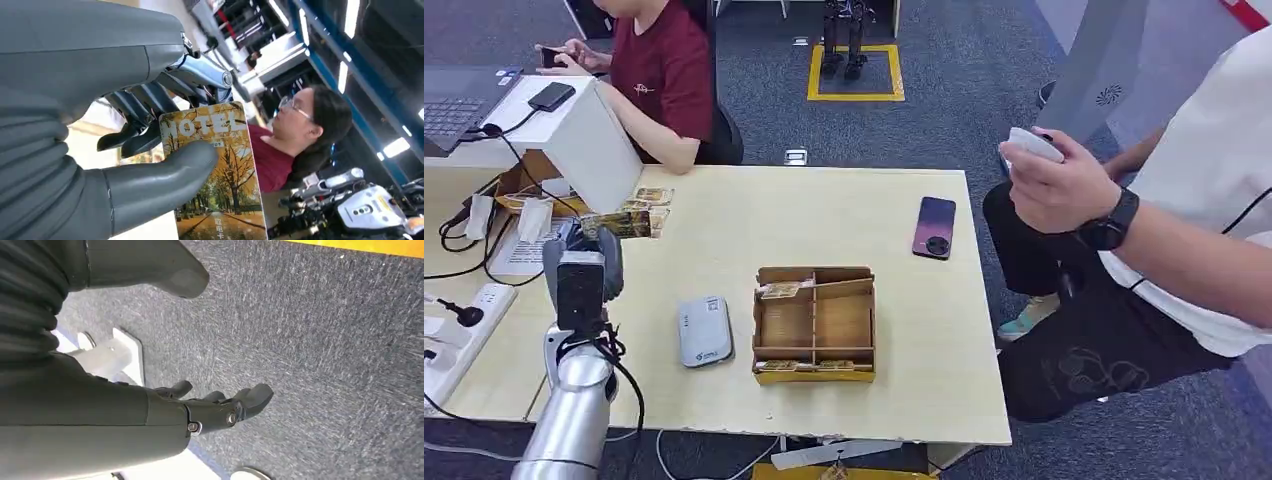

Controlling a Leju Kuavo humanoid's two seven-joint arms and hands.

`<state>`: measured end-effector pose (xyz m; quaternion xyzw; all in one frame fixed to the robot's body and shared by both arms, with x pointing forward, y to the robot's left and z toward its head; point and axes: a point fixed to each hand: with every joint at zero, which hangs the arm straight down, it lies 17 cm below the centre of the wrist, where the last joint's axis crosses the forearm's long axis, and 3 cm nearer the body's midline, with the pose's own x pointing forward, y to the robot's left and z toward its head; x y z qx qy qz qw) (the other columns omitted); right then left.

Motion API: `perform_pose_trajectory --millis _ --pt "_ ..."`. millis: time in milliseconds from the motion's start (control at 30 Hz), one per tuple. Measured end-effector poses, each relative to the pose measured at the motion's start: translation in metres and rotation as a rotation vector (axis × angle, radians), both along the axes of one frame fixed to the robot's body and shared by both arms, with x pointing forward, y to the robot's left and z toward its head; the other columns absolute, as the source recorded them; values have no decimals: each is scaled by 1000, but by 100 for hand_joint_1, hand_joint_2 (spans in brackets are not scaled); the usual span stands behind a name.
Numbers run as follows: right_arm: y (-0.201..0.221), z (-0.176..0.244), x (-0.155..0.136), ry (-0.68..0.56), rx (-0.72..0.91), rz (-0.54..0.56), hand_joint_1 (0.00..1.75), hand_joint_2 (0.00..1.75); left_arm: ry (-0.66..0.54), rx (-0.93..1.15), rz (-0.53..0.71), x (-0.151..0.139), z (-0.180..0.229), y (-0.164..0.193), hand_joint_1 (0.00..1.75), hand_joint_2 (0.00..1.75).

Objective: Pass the card to the sensor for recognition and then transmit it.

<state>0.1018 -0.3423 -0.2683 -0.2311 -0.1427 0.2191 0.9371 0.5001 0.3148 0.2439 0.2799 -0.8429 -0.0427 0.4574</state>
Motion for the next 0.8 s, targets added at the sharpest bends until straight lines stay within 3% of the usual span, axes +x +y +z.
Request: perform_pose_trajectory --millis 800 --pt "3 1 6 -6 -2 43 0 175 11 88 86 33 -3 9 175 175"
